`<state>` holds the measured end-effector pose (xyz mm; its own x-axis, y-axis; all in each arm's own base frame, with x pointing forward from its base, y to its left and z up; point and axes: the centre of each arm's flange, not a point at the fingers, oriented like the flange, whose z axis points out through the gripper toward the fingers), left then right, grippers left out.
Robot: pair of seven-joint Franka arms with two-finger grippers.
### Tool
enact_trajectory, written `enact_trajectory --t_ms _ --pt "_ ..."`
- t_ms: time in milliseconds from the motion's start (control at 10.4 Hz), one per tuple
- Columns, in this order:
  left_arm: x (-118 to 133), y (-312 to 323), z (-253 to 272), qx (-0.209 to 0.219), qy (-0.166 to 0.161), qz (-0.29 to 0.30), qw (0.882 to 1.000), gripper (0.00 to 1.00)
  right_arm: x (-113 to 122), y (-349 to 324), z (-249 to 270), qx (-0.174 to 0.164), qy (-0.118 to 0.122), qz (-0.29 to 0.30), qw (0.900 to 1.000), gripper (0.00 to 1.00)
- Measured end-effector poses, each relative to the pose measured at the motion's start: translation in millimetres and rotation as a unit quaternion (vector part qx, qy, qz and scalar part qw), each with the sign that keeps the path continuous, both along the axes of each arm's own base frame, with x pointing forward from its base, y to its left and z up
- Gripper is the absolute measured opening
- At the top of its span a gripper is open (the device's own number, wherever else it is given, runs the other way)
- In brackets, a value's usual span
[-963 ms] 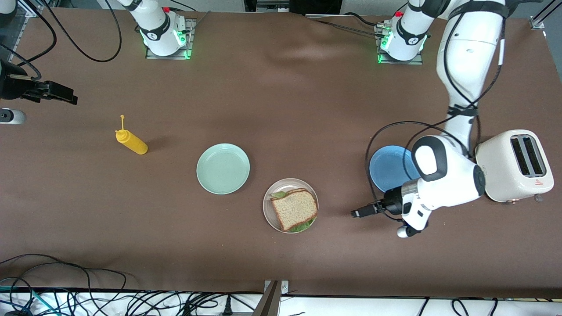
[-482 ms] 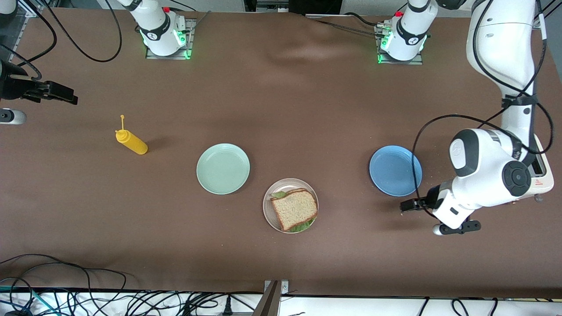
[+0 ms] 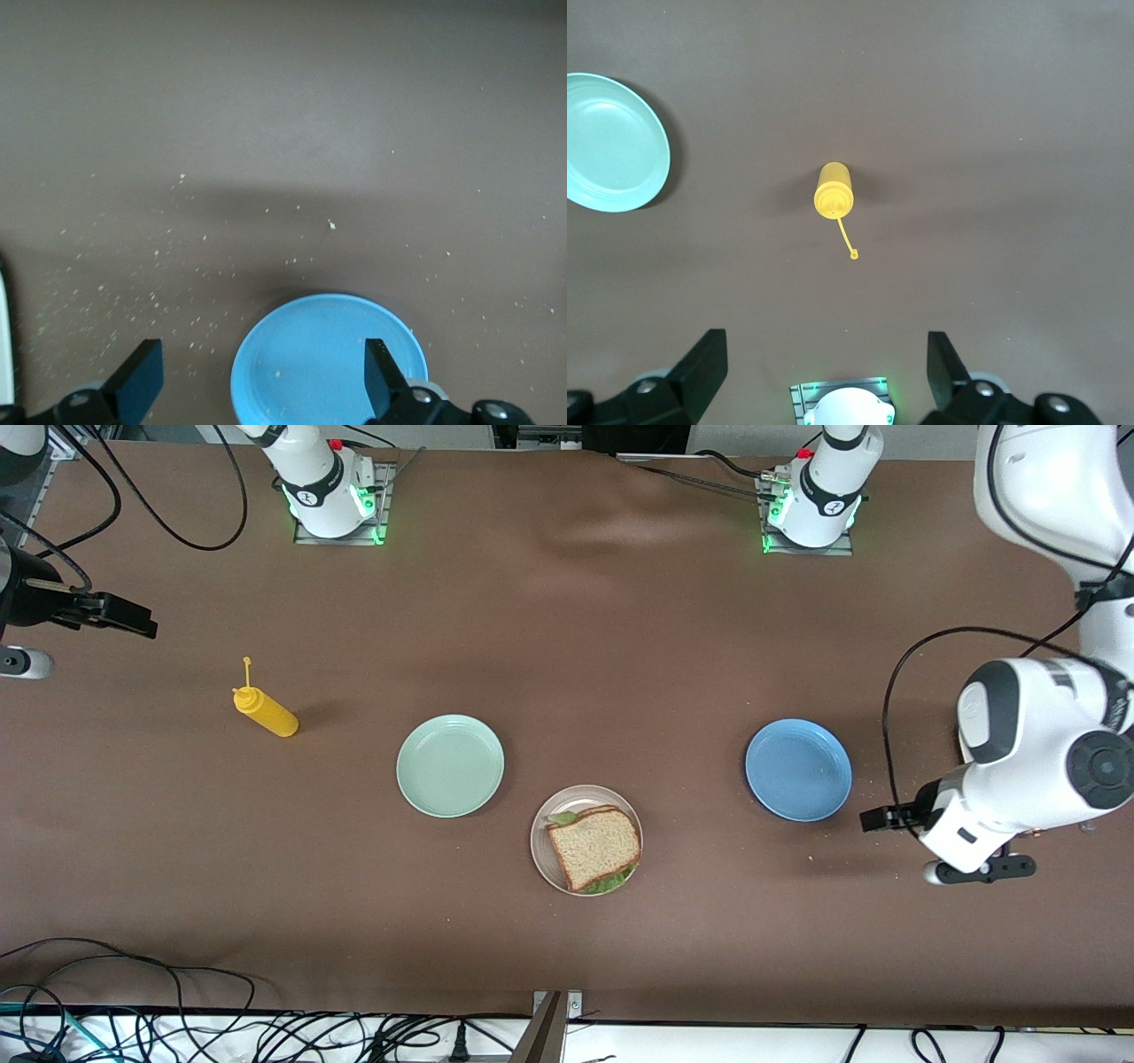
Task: Make sandwich on beige plate with both arms
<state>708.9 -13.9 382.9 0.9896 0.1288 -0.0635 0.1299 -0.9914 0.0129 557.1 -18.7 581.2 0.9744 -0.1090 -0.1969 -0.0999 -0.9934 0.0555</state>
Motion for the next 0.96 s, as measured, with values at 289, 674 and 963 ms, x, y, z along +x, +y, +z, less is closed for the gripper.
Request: enact_trajectory --t_ms 289,674,963 --pt "-16.2 10.3 57.5 -0.003 0.035 -0.001 0.999 1.00 0.0 1.3 0.1 -0.001 0.000 -0.001 1.000 1.00" --pt "-29.4 2.8 99.8 0.001 0.052 0.008 0.999 1.00 0.0 1.6 0.2 -0.001 0.000 -0.001 1.000 1.00" --pt "-40.0 34.4 143.6 -0.021 0.021 0.077 0.997 1.00 -0.1 1.9 0.4 -0.001 0.000 -0.001 1.000 1.00"
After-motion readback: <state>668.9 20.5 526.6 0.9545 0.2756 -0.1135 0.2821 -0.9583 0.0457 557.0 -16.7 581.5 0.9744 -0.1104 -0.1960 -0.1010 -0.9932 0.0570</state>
